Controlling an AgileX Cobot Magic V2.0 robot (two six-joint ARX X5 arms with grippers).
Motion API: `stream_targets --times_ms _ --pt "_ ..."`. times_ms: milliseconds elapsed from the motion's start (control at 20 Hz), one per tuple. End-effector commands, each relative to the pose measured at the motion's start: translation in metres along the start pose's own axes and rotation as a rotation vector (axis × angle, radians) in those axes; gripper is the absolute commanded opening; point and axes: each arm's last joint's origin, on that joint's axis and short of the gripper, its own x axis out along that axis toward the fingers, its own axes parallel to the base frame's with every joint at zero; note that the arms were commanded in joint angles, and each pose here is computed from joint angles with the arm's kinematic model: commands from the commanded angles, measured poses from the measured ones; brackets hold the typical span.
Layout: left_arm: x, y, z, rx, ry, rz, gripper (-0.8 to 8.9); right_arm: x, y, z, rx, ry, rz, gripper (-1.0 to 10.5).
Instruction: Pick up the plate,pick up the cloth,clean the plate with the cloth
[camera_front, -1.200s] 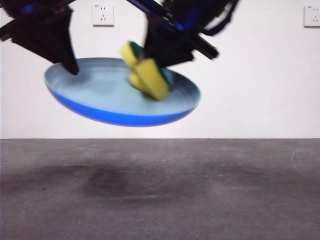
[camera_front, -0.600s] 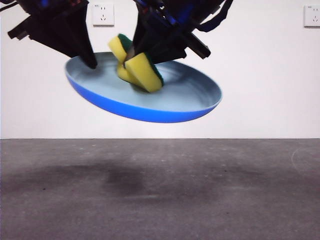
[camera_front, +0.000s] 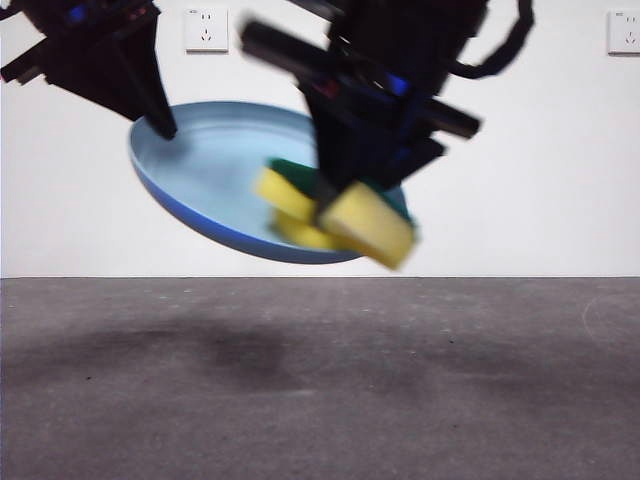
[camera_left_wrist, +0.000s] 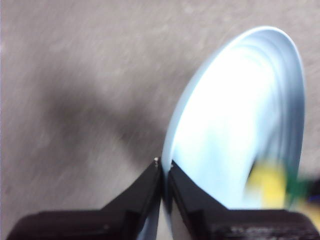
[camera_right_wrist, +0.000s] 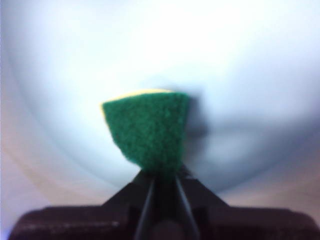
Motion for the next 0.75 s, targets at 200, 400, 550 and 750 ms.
stream_targets --times_ms 200,400,550,750 --pt "-0.001 -0.004 -0.01 0.001 0.118 -0.156 -0.09 0.005 -0.014 0.012 0.039 -0.142 -0.191 -0.2" --pt "-0.001 -0.007 -0.008 0.003 0.106 -0.255 -0.09 0.004 -0.01 0.023 0.053 -0.236 -0.059 -0.2" --pt "-0.001 -0.008 -0.004 -0.001 0.07 -0.284 -0.09 0.002 -0.005 0.029 0.05 -0.292 0.083 -0.2" --pt "-0.001 -0.009 -0.001 -0.013 0.04 -0.293 -0.09 0.0 0.006 0.031 0.049 -0.31 0.207 -0.2"
